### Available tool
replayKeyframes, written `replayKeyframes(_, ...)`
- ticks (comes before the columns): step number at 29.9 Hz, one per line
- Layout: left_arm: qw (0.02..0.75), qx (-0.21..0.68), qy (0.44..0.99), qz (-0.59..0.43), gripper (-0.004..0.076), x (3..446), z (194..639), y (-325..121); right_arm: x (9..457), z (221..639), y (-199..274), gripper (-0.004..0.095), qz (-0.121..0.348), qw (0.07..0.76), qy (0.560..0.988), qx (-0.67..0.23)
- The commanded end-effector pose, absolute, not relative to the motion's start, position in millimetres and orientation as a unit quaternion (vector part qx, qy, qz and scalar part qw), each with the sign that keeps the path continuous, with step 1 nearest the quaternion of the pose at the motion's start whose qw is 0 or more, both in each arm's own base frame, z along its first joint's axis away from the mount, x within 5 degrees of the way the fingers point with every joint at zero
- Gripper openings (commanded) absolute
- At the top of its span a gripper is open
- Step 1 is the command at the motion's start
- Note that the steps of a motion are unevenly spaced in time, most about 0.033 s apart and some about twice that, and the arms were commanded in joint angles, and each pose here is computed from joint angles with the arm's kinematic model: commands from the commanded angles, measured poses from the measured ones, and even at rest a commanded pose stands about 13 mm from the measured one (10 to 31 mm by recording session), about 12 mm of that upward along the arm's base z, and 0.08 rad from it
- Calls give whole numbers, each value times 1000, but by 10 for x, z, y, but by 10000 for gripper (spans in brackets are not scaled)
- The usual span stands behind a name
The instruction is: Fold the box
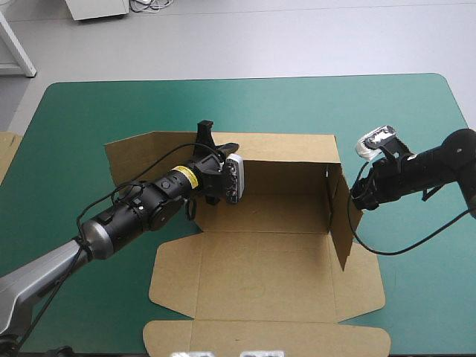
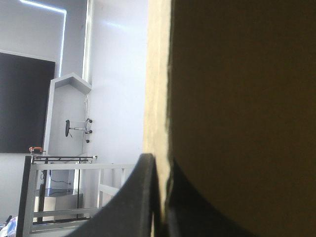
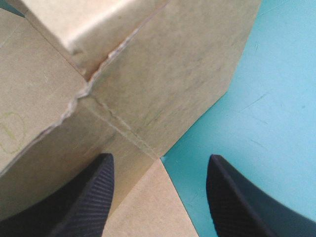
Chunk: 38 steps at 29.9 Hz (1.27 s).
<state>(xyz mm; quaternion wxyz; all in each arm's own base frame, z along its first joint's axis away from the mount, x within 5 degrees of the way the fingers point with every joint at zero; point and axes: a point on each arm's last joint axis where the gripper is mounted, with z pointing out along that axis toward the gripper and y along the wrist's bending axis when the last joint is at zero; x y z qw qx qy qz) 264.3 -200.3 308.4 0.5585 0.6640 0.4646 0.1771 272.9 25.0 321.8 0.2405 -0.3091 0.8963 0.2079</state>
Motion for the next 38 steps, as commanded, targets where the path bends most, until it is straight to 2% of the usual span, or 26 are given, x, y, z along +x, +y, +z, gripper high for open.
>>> replayKeyframes(1, 572, 650, 473, 164, -10, 2608, 3177, -2025, 2645, 3410, 328, 538, 243, 265, 881, -307)
replayKeyframes(16, 560, 656, 480, 160, -10, 2603, 3150, -2018, 2606, 3497, 374, 538, 267, 283, 872, -296)
replayKeyframes(24, 560, 655, 481, 159, -10, 2603, 3150, -2018, 2658, 3484, 364, 538, 259, 295, 874, -285)
replayKeyframes(31, 561, 654, 483, 158, -10, 2603, 3150, -2018, 2650, 3304, 355, 537, 248, 325, 874, -262)
replayKeyframes(38, 560, 655, 483, 158, -10, 2603, 3149, -2018, 2493, 3044, 377, 511, 244, 406, 850, -230)
